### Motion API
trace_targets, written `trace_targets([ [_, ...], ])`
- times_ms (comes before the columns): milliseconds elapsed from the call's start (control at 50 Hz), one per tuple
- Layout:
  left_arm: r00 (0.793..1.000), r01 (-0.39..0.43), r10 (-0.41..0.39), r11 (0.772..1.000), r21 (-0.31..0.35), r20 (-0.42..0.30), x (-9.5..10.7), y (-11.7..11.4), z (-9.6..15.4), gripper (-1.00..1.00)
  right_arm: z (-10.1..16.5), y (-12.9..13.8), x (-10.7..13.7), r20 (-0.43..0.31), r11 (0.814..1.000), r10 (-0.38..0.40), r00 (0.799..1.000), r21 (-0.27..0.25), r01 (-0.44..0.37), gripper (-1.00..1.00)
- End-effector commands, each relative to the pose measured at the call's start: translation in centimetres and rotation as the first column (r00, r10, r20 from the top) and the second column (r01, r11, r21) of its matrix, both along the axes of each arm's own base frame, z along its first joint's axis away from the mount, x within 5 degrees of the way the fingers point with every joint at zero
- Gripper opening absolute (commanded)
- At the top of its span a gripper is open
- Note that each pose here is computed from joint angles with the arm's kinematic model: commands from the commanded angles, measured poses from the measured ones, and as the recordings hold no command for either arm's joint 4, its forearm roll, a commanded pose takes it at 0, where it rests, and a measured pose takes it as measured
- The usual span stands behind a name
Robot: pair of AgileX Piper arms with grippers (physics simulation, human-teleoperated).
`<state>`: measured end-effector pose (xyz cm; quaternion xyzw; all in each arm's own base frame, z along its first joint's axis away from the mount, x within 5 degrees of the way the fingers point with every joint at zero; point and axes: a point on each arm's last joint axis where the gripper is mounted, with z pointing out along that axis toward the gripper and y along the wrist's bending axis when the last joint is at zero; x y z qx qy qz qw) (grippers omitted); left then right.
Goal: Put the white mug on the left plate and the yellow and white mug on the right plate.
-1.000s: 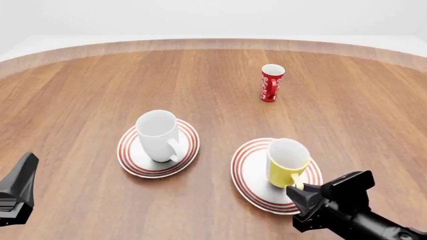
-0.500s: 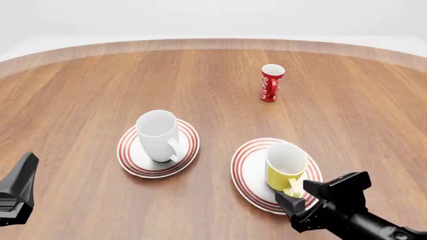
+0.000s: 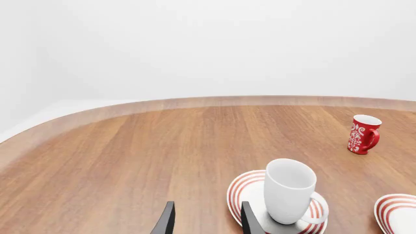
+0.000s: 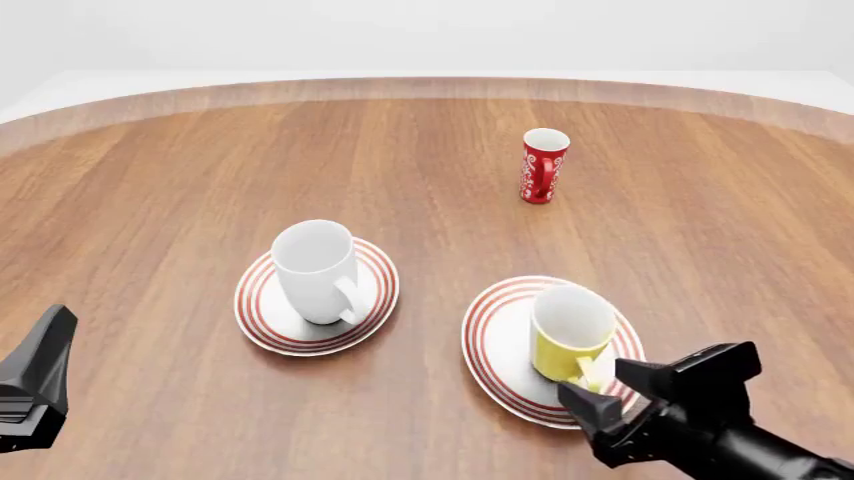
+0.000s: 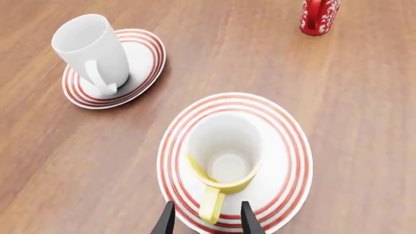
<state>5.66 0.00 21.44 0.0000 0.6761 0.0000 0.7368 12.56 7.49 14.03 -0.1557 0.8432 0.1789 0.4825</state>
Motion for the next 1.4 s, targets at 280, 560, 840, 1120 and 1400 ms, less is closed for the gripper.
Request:
trace_targets([
  [280, 1.000, 0.000, 0.000, 1.000, 0.000, 0.000, 0.0, 0.0, 0.0, 1.00, 2.0, -1.1, -1.4, 0.053, 1.000, -0.010, 0.999, 0.005, 0.009, 1.00],
  [560, 1.000, 0.000, 0.000, 1.000, 0.000, 0.000, 0.0, 0.0, 0.0, 1.00, 3.0, -1.7, -2.2, 0.088, 1.000, -0.011, 0.996, 0.004, 0.011, 1.00],
  [840, 1.000, 0.000, 0.000, 1.000, 0.000, 0.000, 0.0, 0.0, 0.0, 1.00, 4.1, -3.0, -3.1, 0.124, 0.998, -0.061, 0.990, -0.005, 0.062, 1.00],
  [1120, 1.000, 0.000, 0.000, 1.000, 0.000, 0.000, 0.0, 0.0, 0.0, 1.00, 5.5, -4.2, -4.3, 0.171, 0.993, -0.117, 0.978, -0.009, 0.121, 1.00],
  [1400, 1.000, 0.000, 0.000, 1.000, 0.000, 0.000, 0.0, 0.0, 0.0, 1.00, 6.2, -5.2, -5.4, 0.207, 0.983, -0.181, 0.961, 0.010, 0.183, 1.00],
])
